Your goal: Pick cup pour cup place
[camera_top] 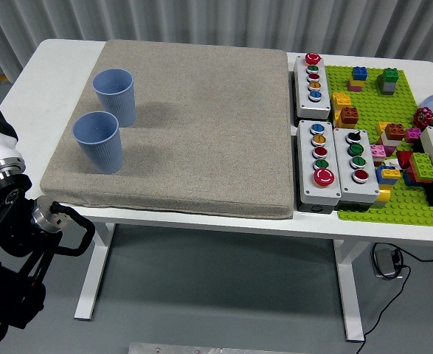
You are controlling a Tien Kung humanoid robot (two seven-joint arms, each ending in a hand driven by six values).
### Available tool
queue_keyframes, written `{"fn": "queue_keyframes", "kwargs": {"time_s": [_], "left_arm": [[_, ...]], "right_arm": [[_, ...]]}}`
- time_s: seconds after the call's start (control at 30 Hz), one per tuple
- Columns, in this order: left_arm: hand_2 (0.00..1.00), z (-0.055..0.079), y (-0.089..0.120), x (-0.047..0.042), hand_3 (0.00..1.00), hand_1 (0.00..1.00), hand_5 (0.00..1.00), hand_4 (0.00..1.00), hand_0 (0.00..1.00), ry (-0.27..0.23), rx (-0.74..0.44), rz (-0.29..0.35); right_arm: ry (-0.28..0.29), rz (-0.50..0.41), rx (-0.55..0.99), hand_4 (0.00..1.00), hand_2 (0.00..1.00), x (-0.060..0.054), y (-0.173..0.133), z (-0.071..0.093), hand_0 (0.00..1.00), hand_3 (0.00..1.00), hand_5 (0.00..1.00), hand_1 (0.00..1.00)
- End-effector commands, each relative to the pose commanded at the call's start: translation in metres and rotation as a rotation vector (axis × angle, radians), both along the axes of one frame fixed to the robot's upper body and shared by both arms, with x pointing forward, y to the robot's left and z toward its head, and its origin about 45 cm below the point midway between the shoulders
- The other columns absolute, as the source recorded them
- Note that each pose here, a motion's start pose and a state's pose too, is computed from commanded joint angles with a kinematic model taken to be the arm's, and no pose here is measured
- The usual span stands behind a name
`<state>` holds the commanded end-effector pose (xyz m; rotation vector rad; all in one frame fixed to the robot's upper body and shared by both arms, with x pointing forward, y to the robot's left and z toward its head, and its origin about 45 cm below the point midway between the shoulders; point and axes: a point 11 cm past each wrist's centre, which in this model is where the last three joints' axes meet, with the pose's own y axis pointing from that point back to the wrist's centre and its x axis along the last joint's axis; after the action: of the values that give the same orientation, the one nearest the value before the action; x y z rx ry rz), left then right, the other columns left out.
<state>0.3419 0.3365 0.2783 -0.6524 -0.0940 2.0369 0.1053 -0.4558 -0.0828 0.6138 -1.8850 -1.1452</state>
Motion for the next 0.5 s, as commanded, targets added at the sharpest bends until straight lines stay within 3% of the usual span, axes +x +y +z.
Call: {"fn": "queue_keyframes", "kwargs": {"time_s": [0.5], "left_arm": [[0.869, 0.0066, 0.0004, 0.0014, 0.809, 0.798, 0.998, 0.743, 0.801, -0.013, 0.008, -0.002]], "right_arm": [[-0.013, -0.003, -0.001, 0.002, 0.579, 0.0078, 0.0006, 0.0019, 0.675, 0.593, 0.120, 0.603]]}}
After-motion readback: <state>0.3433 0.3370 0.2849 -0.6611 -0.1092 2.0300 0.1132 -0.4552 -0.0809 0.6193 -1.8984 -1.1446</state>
